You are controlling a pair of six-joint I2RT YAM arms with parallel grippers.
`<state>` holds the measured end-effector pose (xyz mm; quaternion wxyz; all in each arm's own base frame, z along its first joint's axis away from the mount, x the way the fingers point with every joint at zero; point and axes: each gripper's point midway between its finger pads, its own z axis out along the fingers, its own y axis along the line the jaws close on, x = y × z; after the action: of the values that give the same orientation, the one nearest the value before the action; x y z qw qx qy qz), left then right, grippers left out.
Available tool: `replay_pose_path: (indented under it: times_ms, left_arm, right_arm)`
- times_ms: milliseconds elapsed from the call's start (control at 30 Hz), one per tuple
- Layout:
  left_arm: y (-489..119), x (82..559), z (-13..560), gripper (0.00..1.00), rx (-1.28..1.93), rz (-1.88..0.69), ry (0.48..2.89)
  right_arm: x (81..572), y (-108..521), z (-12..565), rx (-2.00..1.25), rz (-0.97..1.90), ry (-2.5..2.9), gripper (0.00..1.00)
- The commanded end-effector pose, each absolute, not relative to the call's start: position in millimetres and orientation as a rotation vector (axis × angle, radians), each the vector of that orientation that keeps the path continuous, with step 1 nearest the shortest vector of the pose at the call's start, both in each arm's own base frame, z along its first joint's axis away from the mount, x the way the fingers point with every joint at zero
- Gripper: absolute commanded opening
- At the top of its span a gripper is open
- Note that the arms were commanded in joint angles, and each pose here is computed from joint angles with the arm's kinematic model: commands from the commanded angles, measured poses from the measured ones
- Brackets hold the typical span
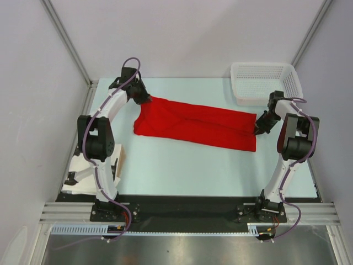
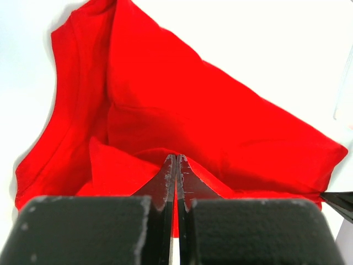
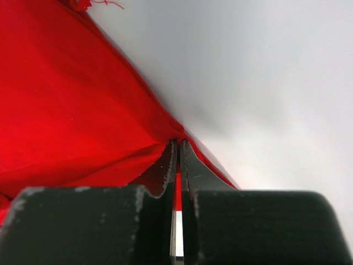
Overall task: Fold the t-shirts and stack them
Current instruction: Fold the tshirt
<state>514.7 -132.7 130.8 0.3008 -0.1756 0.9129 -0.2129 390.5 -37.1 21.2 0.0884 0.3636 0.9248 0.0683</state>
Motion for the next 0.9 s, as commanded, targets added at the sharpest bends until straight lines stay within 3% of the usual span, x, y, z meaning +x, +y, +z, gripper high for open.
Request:
replay_pose_path:
  times_ms: [0, 500, 567, 633, 867]
  left_arm:
    - [-133, 530, 155, 0.0, -0.466, -0.595, 2.346]
    - [-124, 533, 124, 0.0, -0.521, -0.547, 2.402]
    - [-123, 532, 120, 0.0, -0.529, -0.544, 2.411]
    - [-122, 533, 118, 0.0, -0.534, -0.542, 2.412]
    - [-127, 535, 115, 0.01, -0.53, -0.58, 2.412]
  right_arm:
    - [395, -49, 25, 1.07, 0.171, 2.74, 0.0]
    - [410, -52, 28, 1.064, 0.192, 2.721, 0.13]
    - [413, -53, 30, 1.063, 0.188, 2.717, 0.19]
    - [412, -55, 32, 1.058, 0.174, 2.724, 0.35]
    - [401, -55, 80, 0.94, 0.113, 2.689, 0.56]
